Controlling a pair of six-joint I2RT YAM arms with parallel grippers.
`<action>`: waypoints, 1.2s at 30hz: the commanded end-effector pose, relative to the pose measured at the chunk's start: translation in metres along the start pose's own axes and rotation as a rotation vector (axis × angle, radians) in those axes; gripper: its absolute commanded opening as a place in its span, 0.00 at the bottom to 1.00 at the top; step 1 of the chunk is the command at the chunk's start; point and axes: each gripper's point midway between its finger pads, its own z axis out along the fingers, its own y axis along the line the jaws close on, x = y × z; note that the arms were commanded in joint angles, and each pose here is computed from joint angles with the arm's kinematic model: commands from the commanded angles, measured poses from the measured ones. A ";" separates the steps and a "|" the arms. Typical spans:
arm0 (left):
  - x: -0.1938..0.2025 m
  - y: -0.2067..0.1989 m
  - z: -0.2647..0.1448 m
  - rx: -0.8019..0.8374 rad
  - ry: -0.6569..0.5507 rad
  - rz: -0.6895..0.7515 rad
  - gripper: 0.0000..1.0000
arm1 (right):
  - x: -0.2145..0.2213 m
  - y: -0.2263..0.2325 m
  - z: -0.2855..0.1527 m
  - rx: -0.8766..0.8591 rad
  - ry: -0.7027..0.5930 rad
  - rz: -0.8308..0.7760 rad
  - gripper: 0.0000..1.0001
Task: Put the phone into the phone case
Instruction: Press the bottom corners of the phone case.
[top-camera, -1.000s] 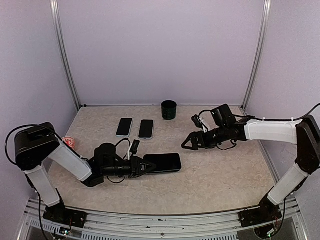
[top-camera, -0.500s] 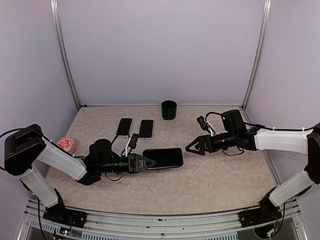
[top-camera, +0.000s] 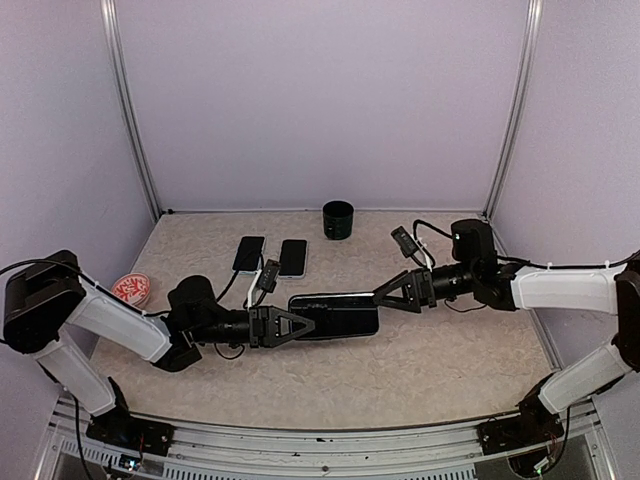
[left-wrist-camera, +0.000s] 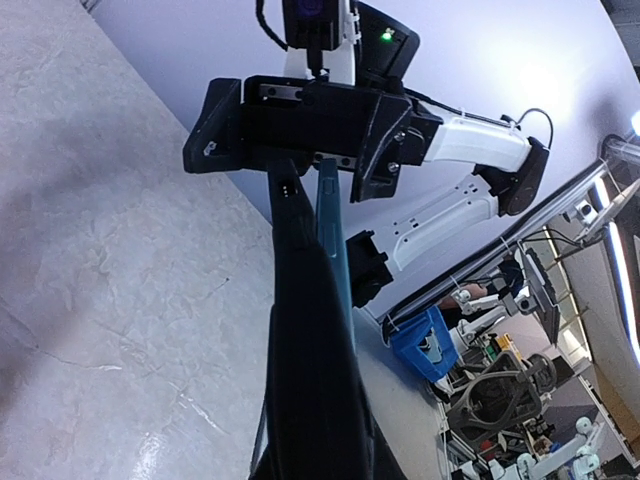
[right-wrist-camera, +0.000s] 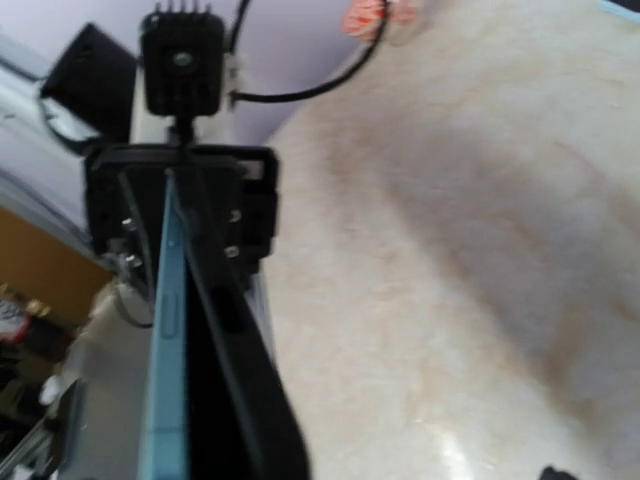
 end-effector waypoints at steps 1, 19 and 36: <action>-0.022 -0.052 -0.002 0.182 -0.062 0.129 0.00 | 0.005 0.035 0.004 -0.168 0.022 -0.057 0.93; -0.021 -0.060 -0.003 0.246 -0.065 0.124 0.00 | 0.013 0.091 0.020 -0.418 0.088 -0.106 0.71; -0.020 -0.057 -0.002 0.223 -0.064 0.121 0.00 | 0.013 0.102 0.035 -0.466 0.125 -0.096 0.27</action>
